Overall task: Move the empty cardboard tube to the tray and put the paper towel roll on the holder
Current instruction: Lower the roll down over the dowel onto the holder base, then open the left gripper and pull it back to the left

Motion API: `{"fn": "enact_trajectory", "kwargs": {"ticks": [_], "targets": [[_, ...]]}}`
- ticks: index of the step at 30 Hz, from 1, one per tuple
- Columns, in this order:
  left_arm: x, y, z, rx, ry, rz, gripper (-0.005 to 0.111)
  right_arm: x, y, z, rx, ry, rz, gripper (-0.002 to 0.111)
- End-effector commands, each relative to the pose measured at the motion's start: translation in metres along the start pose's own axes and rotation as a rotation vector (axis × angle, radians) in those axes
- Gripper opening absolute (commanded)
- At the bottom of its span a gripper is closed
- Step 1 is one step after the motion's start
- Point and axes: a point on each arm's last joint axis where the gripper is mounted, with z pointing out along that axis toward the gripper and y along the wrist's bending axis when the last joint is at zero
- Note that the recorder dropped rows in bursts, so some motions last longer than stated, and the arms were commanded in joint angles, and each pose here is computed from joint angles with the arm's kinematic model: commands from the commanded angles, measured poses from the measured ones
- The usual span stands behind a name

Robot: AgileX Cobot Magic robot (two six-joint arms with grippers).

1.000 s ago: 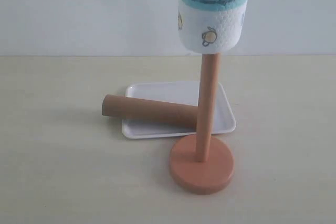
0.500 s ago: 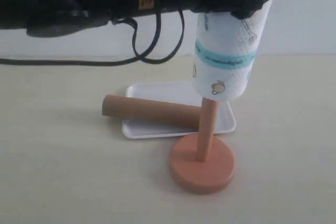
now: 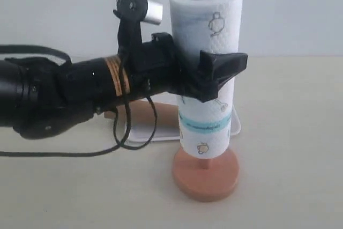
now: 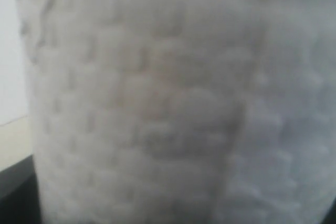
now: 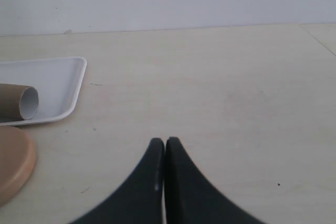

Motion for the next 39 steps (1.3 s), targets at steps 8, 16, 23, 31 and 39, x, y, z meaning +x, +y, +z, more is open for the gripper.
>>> {"fn": "enact_trajectory", "kwargs": {"ticks": [8,16,23,31,39], "targets": [[0.061,0.014,0.007,-0.007,0.07,0.019,0.004,-0.001,0.0,0.0,-0.001,-0.014,-0.003,0.0],[0.067,0.016,0.006,-0.041,0.133,-0.044,0.101,-0.001,0.0,0.0,-0.001,-0.014,-0.003,0.0],[0.07,0.009,0.006,0.048,0.167,0.045,0.11,-0.001,0.0,0.0,-0.001,-0.014,-0.003,0.0],[0.058,0.004,-0.002,0.048,0.146,0.057,0.11,-0.001,0.0,0.0,-0.001,-0.014,-0.001,0.0],[0.054,-0.001,-0.072,-0.022,0.17,0.085,0.11,-0.001,0.0,0.0,-0.001,-0.014,-0.001,0.0]]}}
